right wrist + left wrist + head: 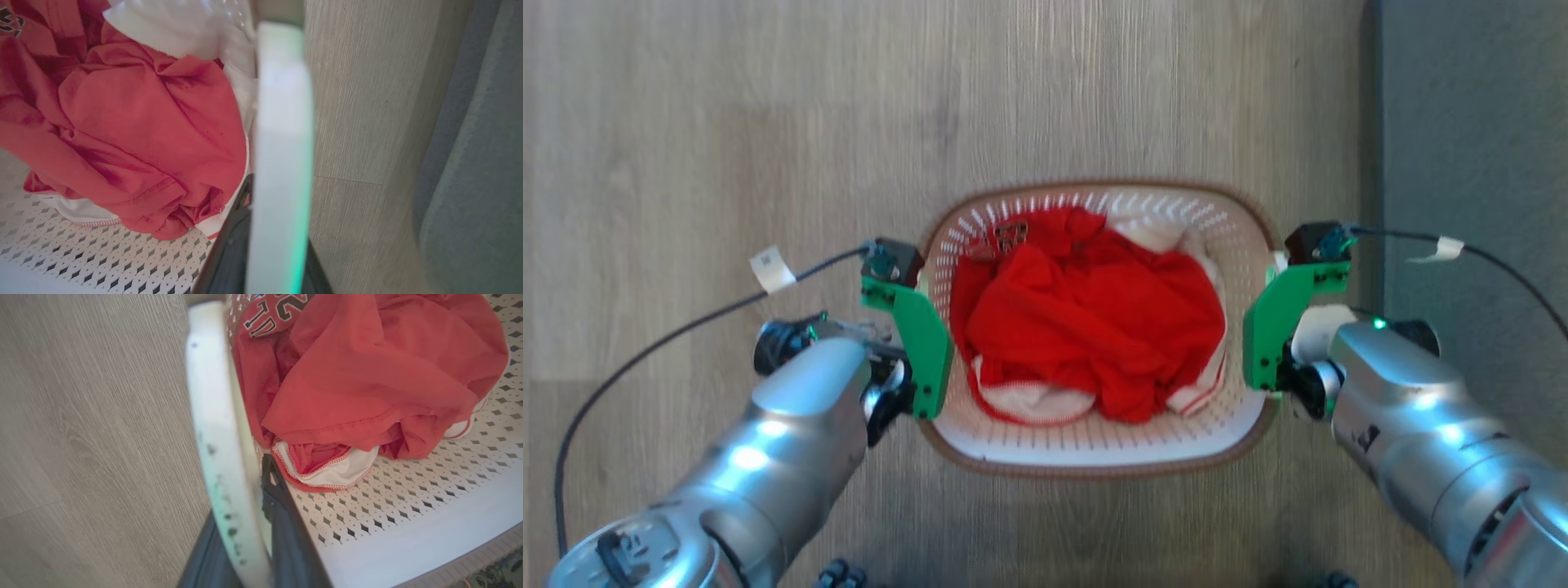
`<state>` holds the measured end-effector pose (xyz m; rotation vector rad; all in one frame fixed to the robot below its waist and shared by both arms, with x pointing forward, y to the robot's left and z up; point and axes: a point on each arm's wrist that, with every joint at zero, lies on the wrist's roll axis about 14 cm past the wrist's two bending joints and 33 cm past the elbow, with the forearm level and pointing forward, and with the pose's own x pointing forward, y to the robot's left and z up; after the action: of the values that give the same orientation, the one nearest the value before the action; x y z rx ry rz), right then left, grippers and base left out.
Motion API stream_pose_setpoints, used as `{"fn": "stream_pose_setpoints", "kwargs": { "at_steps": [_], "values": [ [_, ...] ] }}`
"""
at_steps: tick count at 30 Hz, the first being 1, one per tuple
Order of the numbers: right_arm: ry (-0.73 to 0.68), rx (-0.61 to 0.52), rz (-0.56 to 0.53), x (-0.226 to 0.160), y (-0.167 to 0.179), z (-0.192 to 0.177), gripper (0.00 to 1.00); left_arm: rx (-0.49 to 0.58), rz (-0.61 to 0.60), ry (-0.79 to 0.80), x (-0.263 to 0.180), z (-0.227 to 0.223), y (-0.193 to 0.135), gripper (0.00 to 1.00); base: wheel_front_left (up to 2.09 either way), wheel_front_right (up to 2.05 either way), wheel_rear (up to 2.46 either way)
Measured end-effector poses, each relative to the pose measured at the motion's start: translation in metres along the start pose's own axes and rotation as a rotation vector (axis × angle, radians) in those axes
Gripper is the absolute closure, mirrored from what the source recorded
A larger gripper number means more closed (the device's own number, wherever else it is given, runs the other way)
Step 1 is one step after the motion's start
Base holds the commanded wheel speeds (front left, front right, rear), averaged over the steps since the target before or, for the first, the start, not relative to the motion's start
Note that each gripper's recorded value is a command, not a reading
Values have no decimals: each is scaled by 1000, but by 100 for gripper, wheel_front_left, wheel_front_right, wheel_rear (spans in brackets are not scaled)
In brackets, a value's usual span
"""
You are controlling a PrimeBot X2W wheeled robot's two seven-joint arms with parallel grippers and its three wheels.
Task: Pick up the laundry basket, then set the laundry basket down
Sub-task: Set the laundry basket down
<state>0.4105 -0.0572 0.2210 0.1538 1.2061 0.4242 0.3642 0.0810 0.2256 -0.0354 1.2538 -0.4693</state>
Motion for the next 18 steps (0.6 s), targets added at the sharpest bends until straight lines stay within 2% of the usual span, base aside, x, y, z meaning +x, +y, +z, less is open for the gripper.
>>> {"fn": "stream_pose_setpoints", "kwargs": {
  "at_steps": [18],
  "values": [
    [46,61,-13,57,-31,-24,100,0,-24,34,60,-9,12,100,0,0,0]
  ]
}}
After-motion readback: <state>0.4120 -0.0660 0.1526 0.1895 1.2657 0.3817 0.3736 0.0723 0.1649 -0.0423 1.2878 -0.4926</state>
